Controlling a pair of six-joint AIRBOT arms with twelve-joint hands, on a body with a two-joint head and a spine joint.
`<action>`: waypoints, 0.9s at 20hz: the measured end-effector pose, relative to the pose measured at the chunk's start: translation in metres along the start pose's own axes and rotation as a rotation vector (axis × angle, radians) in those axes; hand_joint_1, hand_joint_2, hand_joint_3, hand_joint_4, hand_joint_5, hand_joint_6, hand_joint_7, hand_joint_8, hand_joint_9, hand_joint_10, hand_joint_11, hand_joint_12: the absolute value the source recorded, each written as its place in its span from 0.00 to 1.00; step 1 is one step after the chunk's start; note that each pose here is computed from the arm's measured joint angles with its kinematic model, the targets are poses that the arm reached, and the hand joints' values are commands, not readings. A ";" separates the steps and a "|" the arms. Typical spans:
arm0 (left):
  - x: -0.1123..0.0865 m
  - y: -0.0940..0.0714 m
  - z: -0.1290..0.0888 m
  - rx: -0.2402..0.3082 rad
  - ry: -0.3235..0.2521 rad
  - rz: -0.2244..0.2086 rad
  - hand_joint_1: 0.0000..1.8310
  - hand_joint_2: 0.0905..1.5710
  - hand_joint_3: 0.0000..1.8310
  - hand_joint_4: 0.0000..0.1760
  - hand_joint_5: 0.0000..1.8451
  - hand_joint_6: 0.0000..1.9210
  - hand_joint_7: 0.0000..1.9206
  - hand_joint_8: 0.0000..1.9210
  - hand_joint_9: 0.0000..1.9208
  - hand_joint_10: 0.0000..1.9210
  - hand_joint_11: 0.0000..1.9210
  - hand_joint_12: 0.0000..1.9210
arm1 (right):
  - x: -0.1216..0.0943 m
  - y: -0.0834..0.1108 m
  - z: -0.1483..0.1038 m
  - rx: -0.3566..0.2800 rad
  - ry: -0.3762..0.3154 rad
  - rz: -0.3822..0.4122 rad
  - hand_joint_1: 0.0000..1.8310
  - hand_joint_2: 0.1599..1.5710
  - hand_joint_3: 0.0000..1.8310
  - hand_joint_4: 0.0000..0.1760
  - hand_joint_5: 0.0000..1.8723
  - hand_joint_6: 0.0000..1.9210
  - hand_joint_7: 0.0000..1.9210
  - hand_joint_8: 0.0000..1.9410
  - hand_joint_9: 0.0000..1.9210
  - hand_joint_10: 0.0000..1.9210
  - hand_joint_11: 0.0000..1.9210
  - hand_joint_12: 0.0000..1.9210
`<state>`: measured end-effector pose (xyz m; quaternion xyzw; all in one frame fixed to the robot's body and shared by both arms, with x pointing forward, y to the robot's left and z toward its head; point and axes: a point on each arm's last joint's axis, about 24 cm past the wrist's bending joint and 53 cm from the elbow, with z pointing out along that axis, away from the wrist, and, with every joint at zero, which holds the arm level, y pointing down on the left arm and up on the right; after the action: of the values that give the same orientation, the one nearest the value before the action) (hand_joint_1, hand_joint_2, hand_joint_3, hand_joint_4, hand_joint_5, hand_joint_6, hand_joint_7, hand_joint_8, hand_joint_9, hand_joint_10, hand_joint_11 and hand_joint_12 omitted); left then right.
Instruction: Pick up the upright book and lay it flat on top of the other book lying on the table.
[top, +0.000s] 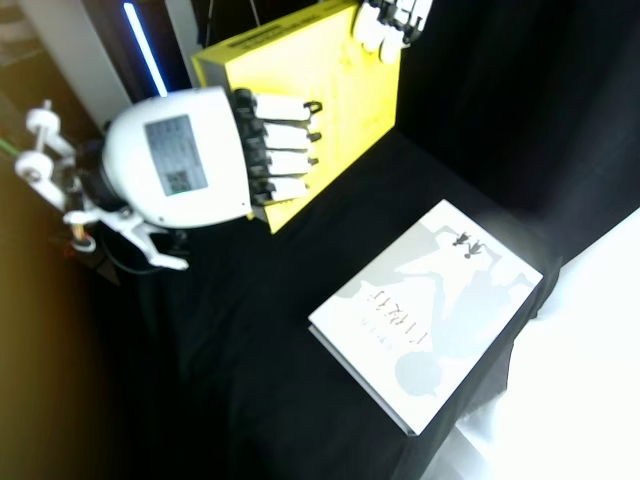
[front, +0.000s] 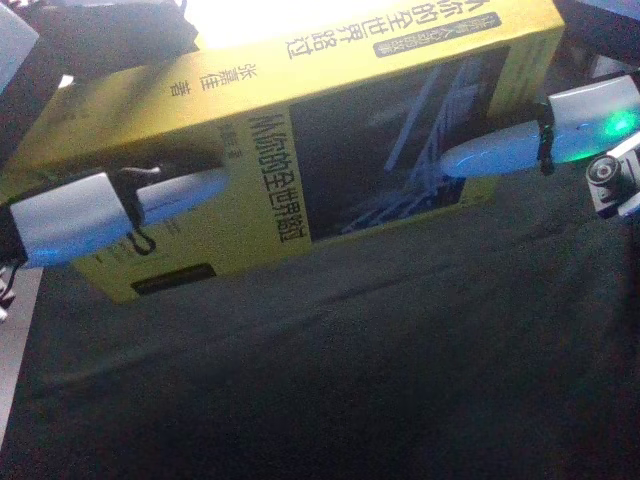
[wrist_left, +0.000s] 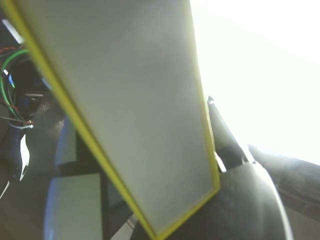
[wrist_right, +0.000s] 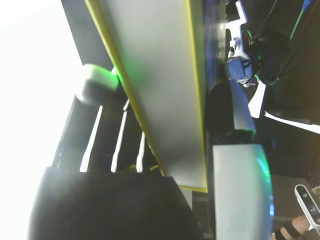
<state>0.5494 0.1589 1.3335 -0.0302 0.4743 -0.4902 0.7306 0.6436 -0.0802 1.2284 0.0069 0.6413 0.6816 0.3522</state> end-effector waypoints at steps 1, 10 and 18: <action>-0.002 -0.003 0.000 0.007 -0.010 -0.005 0.51 0.68 0.00 0.66 0.02 0.06 0.06 0.14 0.02 0.30 0.01 0.67 | -0.002 -0.003 -0.001 0.015 -0.005 -0.004 0.68 0.72 0.00 0.00 0.45 0.58 0.47 0.65 0.59 0.85 0.56 1.00; 0.001 0.018 -0.025 -0.094 0.023 0.016 0.34 0.59 0.00 1.00 0.00 0.00 0.00 0.00 0.00 0.00 0.00 0.00 | -0.046 0.006 -0.015 0.025 -0.116 -0.097 0.63 0.72 0.00 0.00 0.44 0.62 0.58 0.88 0.63 0.94 0.63 0.98; 0.022 0.027 -0.047 -0.154 0.087 0.002 0.30 0.69 0.02 1.00 0.00 0.00 0.00 0.00 0.00 0.00 0.00 0.00 | -0.108 0.052 -0.002 -0.062 -0.274 -0.230 0.64 0.82 0.00 0.00 0.26 0.79 0.41 0.78 0.47 0.77 0.46 0.93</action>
<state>0.5354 0.1764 1.2798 -0.0648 0.5419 -0.4524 0.7054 0.6991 -0.1308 1.3218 0.0156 0.5626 0.6490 0.5119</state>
